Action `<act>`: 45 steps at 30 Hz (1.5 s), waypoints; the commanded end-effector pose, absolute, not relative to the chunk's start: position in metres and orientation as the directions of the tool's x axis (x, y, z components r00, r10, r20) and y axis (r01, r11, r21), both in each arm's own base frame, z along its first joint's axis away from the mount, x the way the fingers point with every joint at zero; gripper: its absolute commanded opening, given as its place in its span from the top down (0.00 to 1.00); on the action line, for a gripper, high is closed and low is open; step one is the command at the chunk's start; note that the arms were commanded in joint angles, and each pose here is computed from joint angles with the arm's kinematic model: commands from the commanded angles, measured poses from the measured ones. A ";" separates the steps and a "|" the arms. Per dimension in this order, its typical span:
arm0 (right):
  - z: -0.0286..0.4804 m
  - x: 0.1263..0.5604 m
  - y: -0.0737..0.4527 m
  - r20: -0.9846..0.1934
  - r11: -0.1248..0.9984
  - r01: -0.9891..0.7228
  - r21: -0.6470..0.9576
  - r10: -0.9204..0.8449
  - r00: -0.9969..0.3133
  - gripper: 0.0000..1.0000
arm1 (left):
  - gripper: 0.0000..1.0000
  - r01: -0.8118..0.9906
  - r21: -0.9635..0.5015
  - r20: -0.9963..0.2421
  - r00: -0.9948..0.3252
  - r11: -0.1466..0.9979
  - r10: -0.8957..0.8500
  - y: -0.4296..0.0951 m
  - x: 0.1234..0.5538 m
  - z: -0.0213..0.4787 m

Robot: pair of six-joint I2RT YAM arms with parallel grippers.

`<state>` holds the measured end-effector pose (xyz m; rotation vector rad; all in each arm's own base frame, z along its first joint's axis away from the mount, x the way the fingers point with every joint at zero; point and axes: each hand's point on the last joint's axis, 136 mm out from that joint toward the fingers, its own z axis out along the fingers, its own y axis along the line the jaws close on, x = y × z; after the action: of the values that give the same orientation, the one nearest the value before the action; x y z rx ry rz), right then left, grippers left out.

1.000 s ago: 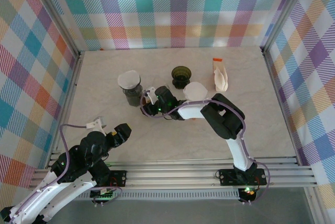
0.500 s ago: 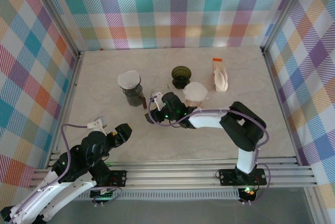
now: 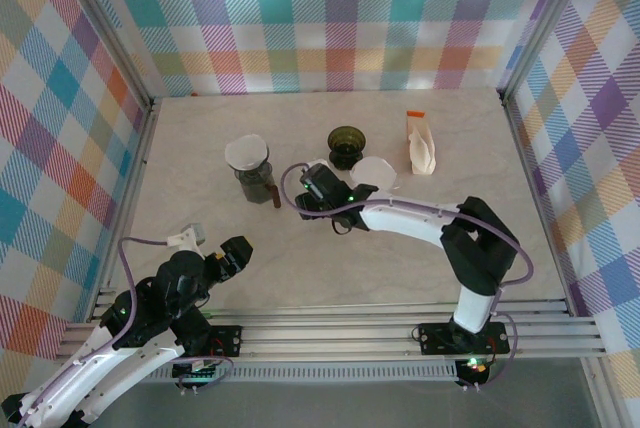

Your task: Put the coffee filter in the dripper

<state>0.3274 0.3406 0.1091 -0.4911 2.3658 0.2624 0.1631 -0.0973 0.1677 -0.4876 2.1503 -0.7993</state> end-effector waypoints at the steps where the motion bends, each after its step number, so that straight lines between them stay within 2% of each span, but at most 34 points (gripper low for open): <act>1: 0.105 0.344 0.329 -0.652 0.931 -0.365 -0.018 -0.287 -0.701 0.32 | 0.01 -0.072 -0.686 -0.537 -0.622 0.724 -0.570 -0.099 0.164 0.168; 8: 0.088 0.367 0.333 -0.618 0.931 -0.363 -0.049 -0.314 -0.721 0.32 | 0.02 -0.071 -0.690 -0.530 -0.628 0.720 -0.570 -0.101 0.164 0.165; 12: 0.088 0.377 0.340 -0.631 0.920 -0.389 -0.059 -0.336 -0.700 0.36 | 0.01 -0.070 -0.692 -0.530 -0.626 0.718 -0.572 -0.101 0.164 0.166; 24: 0.091 0.361 0.346 -0.633 0.886 -0.464 -0.023 -0.372 -0.679 0.74 | 0.02 -0.075 -0.691 -0.527 -0.628 0.719 -0.572 -0.101 0.164 0.163; 30: 0.099 0.326 0.343 -0.631 0.862 -0.505 -0.039 -0.413 -0.657 0.80 | 0.02 -0.076 -0.691 -0.528 -0.627 0.719 -0.573 -0.101 0.164 0.162; 45: 0.099 0.186 0.279 -0.574 0.834 -0.551 -0.043 -0.472 -0.669 0.81 | 0.02 -0.076 -0.685 -0.527 -0.635 0.725 -0.565 -0.104 0.166 0.151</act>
<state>0.1953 0.2958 0.0928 -0.8280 2.4228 0.1969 0.1648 -0.1000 0.1514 -0.4937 2.1698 -0.7877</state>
